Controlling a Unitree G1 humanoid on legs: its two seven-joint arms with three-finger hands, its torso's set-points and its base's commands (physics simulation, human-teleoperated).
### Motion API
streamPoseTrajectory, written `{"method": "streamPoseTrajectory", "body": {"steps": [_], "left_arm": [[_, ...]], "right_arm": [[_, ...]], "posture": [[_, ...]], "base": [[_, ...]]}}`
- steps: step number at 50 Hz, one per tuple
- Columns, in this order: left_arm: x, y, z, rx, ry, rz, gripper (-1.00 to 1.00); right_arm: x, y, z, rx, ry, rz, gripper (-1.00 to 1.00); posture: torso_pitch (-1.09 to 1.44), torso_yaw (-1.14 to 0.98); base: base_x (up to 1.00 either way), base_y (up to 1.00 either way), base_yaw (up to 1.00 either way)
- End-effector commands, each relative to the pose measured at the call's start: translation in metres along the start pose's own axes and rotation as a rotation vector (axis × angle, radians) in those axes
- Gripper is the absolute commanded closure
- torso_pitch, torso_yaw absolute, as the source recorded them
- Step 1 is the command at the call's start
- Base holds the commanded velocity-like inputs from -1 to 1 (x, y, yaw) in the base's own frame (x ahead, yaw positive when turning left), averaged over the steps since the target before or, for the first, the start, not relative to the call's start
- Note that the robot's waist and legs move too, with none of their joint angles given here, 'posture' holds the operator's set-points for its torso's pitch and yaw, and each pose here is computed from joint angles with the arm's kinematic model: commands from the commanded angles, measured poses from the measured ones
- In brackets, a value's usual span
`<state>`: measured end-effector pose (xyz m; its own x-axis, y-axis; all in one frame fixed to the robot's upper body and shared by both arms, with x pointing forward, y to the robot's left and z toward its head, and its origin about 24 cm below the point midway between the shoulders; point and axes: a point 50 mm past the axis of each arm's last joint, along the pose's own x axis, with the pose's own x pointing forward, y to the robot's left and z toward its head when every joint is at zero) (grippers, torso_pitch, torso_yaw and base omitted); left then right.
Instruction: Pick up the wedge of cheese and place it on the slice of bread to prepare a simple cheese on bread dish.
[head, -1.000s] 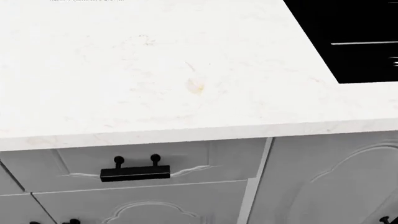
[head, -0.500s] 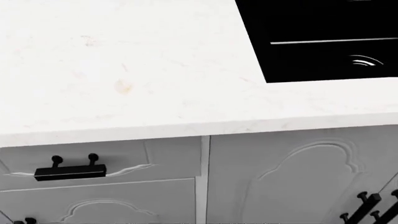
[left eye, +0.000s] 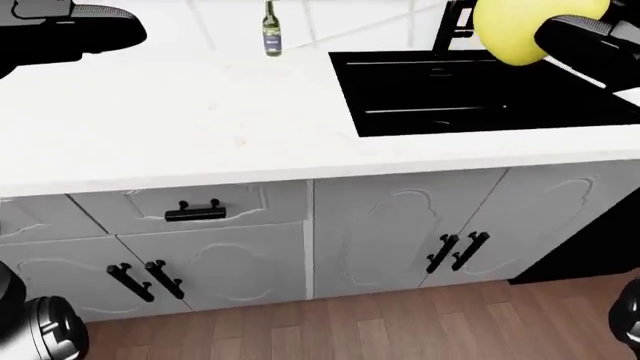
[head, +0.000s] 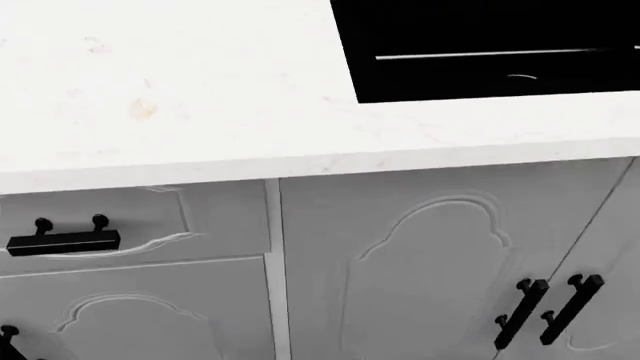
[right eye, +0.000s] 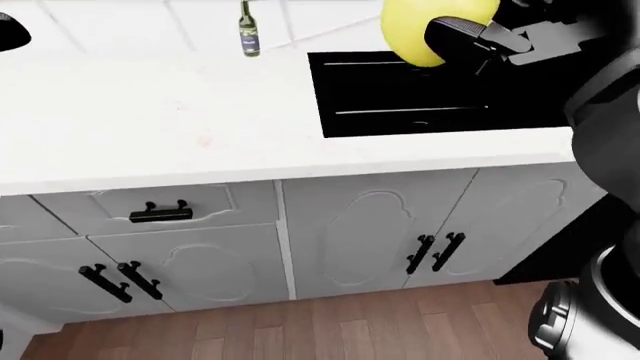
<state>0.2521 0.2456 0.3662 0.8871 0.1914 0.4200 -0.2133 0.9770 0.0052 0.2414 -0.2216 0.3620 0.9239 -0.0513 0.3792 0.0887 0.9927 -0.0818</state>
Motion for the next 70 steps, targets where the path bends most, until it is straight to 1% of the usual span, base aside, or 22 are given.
{"method": "streamPoseTrajectory", "body": {"steps": [1, 11, 18, 24, 42, 50, 55, 70], "left_arm": [[-0.0026, -0.0001, 0.0138, -0.008, -0.076, -0.006, -1.0], [-0.0076, -0.0058, 0.0173, -0.003, -0.073, -0.01, -1.0], [-0.0094, -0.0039, 0.0209, -0.007, -0.076, -0.005, -1.0], [-0.0081, -0.0066, 0.0192, -0.002, -0.074, -0.013, -1.0], [-0.0029, -0.0036, 0.0137, -0.003, -0.074, -0.013, -1.0], [-0.0059, -0.0071, 0.0158, 0.0, -0.073, -0.017, -1.0], [-0.0072, -0.0044, 0.0188, -0.004, -0.076, -0.01, -1.0], [-0.0023, -0.002, 0.0136, -0.003, -0.076, -0.011, -1.0]], "right_arm": [[-0.0024, -0.007, 0.0129, 0.008, -0.066, -0.043, 1.0], [-0.0016, -0.0056, 0.0123, 0.008, -0.064, -0.041, 1.0], [-0.0022, -0.0057, 0.0131, 0.007, -0.065, -0.04, 1.0], [-0.0014, -0.0046, 0.0118, 0.005, -0.063, -0.034, 1.0], [-0.0002, -0.0036, 0.0097, 0.003, -0.057, -0.031, 1.0], [0.0004, -0.0024, 0.0083, 0.002, -0.048, -0.022, 1.0], [0.0013, -0.0011, 0.0074, 0.0, -0.042, -0.018, 1.0], [0.0024, 0.0016, 0.0051, -0.002, -0.034, -0.005, 1.0]], "posture": [[0.0, 0.0], [0.0, 0.0], [0.0, 0.0], [0.0, 0.0], [0.0, 0.0], [0.0, 0.0], [0.0, 0.0], [0.0, 0.0]], "base": [[-0.33, -0.47, 0.0], [-0.35, -0.47, 0.0], [-0.37, -0.47, 0.0], [-0.16, -0.46, 0.0], [0.0, -0.35, 0.0], [0.0, -0.15, 0.0], [0.0, -0.12, 0.0], [0.0, -0.17, 0.0]]}}
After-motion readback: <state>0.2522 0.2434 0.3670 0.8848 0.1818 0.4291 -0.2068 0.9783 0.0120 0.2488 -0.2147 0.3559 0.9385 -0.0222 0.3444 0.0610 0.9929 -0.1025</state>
